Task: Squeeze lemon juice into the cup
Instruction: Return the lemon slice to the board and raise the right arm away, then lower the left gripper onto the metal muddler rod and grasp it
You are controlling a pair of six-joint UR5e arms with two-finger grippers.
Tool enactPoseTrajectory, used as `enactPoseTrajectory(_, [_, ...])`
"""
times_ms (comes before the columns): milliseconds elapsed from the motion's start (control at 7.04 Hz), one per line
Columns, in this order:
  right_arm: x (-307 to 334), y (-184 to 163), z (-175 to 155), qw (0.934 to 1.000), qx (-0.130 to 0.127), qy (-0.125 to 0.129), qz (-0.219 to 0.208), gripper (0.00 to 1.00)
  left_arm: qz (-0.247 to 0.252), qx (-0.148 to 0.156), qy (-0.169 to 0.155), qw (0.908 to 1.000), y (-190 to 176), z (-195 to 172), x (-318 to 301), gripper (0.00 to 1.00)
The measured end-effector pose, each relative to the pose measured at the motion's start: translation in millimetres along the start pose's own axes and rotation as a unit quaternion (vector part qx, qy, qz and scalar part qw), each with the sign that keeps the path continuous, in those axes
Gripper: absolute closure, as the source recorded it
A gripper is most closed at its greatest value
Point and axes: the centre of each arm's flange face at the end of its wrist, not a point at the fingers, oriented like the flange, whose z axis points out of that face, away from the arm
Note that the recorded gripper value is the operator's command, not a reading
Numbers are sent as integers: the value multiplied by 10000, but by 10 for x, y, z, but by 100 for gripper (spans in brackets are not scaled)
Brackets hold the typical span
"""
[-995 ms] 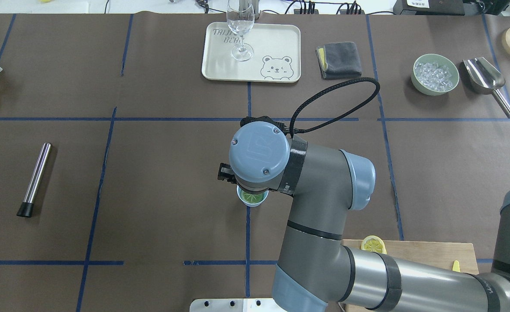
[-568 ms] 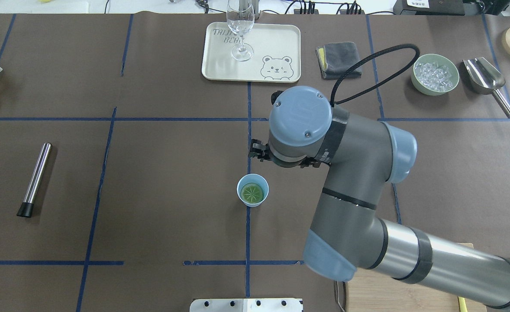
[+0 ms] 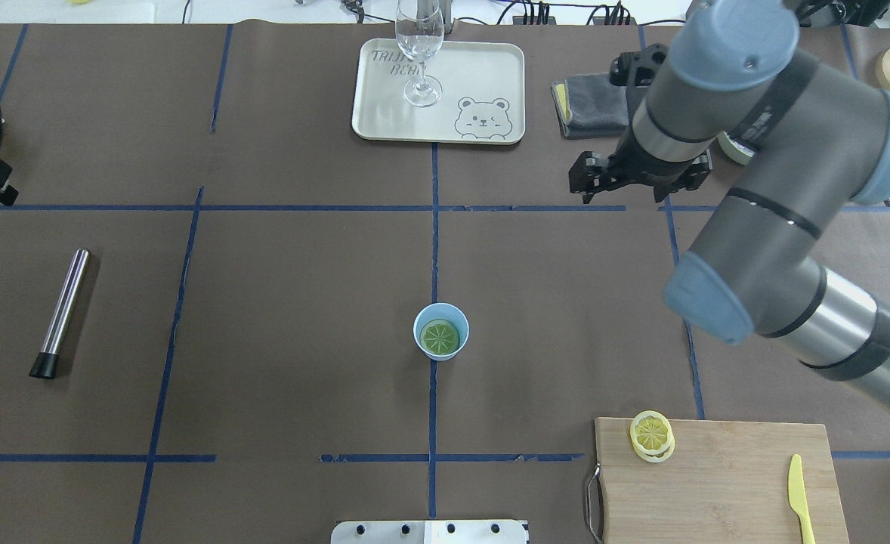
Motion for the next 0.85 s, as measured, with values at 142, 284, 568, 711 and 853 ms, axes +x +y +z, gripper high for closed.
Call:
enactPoseTrajectory(142, [580,-137,-181,9998,-55,-86,-180,0,-31,-275,-183,9994,-87,165,111,0])
enactPoseTrajectory(284, [1176,-248,-355,9991,-105,-195,-354,0,-112,-579,-195,9981,-166,447,101,0])
enactPoseTrajectory(568, [2150,-317,-599,9971,-131,-388,-637,0,-176,-1051,15,9943,-301,1142,-16,0])
enactPoseTrajectory(711, [2375,-292,-647,9968,-162,-497,-604,0,-158,-1136,46,9934,-349,1425,-113,0])
enactPoseTrajectory(853, [2507,-265,-679,9965,-198,-614,-532,0,-132,-1183,55,9929,-378,1643,-201,0])
